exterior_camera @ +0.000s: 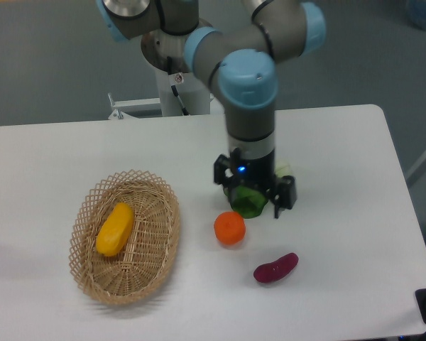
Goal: Place the mango in the basket
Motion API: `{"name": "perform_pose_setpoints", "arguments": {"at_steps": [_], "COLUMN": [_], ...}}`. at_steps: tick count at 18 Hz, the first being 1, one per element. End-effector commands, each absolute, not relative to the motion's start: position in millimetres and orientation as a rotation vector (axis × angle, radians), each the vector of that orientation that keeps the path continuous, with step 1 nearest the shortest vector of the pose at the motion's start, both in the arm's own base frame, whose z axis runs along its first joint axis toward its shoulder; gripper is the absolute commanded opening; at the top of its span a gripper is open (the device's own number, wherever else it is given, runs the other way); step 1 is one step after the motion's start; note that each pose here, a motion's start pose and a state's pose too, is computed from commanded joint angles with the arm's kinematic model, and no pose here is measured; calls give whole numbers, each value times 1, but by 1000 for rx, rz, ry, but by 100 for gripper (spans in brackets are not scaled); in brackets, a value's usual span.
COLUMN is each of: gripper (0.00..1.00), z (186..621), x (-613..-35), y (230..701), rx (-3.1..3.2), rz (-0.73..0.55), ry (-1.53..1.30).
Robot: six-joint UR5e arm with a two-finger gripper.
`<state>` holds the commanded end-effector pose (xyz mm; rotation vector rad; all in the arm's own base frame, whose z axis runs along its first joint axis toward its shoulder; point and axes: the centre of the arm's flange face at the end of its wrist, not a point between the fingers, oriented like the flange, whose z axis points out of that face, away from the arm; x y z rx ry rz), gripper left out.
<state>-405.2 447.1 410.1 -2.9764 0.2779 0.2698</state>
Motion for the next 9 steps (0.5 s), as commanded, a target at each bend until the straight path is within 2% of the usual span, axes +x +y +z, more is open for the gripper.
{"name": "perform_pose_setpoints", "arguments": {"at_steps": [9], "gripper": [100], "z": [414], "x": [-409], "y": [442], "rx": [-2971], "rz": [269], "ry": [284]}}
